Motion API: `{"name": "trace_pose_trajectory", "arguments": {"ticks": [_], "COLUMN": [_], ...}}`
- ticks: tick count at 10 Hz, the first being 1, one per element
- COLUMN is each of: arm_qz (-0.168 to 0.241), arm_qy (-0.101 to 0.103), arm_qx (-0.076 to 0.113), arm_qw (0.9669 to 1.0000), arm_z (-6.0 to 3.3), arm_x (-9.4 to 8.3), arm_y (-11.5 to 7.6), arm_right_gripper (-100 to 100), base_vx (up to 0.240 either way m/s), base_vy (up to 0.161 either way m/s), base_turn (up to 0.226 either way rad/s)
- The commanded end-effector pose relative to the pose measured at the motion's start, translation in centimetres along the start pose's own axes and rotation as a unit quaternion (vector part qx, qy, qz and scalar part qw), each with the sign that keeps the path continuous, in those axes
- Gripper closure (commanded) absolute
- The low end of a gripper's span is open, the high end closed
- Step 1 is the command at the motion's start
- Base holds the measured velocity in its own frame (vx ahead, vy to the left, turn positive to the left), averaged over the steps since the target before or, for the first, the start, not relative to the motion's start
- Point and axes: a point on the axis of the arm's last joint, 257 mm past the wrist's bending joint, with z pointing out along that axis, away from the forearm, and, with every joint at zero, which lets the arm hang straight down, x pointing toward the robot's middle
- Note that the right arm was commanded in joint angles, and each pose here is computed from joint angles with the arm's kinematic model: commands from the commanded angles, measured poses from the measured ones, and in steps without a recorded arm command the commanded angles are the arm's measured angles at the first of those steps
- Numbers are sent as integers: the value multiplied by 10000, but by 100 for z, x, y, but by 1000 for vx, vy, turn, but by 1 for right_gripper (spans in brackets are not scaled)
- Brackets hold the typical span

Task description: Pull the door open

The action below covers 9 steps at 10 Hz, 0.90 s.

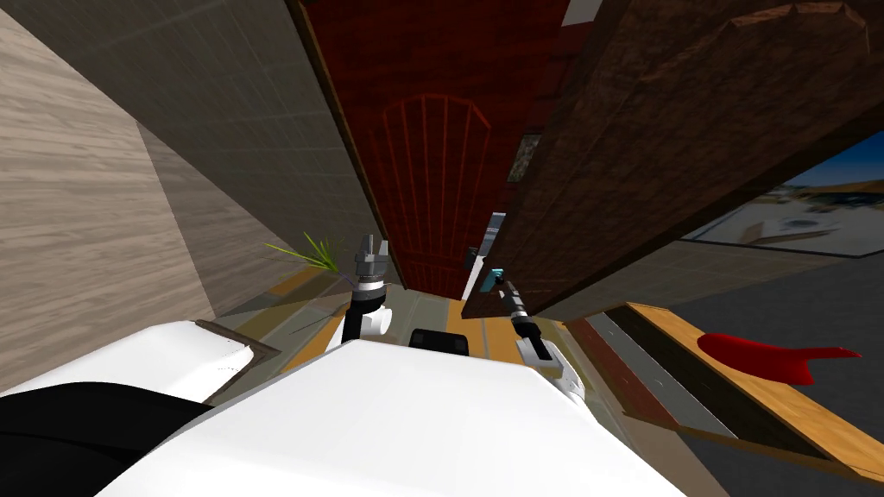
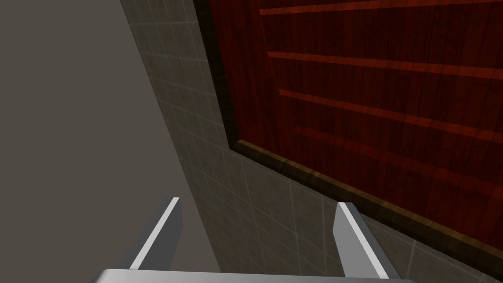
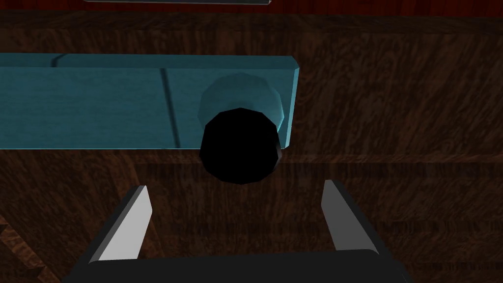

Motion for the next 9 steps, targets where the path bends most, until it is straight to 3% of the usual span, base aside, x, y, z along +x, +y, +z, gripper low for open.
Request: {"name": "trace_pose_trajectory", "arguments": {"ticks": [1,2,6,7,8,9], "arm_qz": [44,25,38,38,38,38], "arm_qy": [162,98,20,33,33,33], "arm_qx": [-37,-19,-50,-49,-49,-49], "arm_qw": [9999,9999,10000,10000,10000,10000], "arm_z": [-33,-19,94,80,80,80], "arm_x": [121,76,53,54,54,54], "arm_y": [25,21,40,45,45,45], "arm_right_gripper": [-100,-100,-100,-100,100,100], "base_vx": [-204,-86,161,79,0,-23], "base_vy": [-57,-24,11,10,0,-6], "base_turn": [57,6,43,10,0,7]}}
